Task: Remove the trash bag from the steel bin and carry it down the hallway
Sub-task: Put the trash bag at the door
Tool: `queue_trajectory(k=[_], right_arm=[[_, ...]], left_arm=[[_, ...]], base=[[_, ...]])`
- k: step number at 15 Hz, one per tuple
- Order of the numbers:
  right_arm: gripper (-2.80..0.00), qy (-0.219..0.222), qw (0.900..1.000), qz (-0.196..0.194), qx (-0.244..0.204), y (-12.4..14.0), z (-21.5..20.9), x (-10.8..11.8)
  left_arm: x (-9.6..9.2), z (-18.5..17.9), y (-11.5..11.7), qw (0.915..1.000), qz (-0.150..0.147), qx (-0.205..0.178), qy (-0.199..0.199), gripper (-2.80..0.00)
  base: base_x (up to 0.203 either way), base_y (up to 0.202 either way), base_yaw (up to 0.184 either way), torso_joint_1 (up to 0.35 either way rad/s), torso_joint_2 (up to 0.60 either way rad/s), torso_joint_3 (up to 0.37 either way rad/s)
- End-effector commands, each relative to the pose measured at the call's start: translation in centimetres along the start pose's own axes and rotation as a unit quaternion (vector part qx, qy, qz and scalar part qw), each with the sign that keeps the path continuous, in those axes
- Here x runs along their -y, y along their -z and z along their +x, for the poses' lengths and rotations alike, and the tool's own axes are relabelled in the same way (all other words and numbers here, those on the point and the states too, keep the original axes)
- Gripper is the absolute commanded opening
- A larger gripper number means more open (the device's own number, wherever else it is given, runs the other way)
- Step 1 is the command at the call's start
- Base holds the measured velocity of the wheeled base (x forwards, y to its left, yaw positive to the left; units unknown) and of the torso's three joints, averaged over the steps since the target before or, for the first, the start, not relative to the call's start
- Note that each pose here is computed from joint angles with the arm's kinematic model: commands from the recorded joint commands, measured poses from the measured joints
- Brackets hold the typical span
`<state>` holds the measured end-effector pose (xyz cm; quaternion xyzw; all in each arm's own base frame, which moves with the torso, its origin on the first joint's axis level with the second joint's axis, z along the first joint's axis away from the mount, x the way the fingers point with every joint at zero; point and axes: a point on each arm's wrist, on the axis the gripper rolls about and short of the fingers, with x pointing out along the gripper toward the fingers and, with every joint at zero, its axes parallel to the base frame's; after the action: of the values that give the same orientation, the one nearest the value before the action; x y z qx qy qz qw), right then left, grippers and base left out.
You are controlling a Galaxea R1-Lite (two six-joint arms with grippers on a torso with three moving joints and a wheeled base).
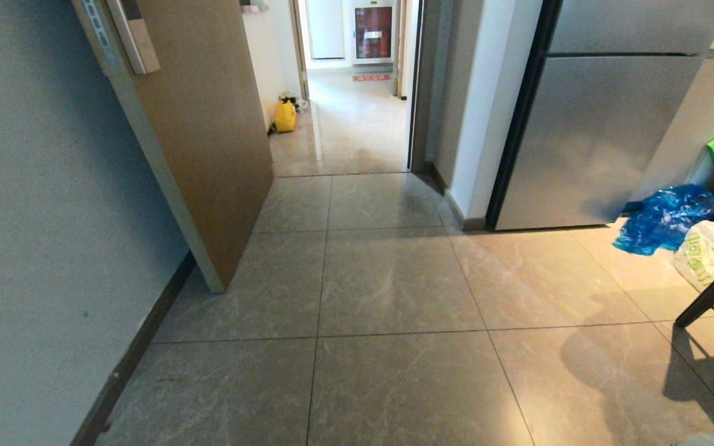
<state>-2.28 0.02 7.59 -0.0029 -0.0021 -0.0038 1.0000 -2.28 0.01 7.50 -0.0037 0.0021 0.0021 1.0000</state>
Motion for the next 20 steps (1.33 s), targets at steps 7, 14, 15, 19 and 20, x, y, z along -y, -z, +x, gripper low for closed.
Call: queue_trajectory(k=[7,14,15,19,20], right_arm=[[-2.80,0.000,1.000,0.000,-0.001,-0.01,0.01,0.00],[-2.80,0.000,1.000,0.000,0.000,-0.01,0.01,0.00],[-2.80,0.000,1.000,0.000,-0.001,-0.01,0.01,0.00],[-2.80,0.000,1.000,0.000,-0.001,-0.01,0.01,0.00],[-2.80,0.000,1.000,0.000,-0.001,-0.01,0.01,0.00]], left_arm=[[0.00,0.00,0.00,1.0000,0.000,0.000,0.000,-2.80],[0.00,0.01,0.04,1.0000,0.000,-0.001,0.000,-2.80],[0.00,0.00,0.00,1.0000,0.000,0.000,0.000,-2.80],[0.00,0.00,0.00,1.0000,0.000,0.000,0.000,-2.80],[0.00,0.00,0.00,1.0000,0.000,0.000,0.000,-2.80]], base=[[0.192,0.000,0.001,0.001,0.00,0.002],[0.193,0.000,0.003,0.001,0.00,0.001],[0.194,0.000,0.001,0.000,0.00,0.000],[0.193,0.000,0.002,0.001,0.00,0.000],[0.187,0.000,0.005,0.007,0.00,0.011]])
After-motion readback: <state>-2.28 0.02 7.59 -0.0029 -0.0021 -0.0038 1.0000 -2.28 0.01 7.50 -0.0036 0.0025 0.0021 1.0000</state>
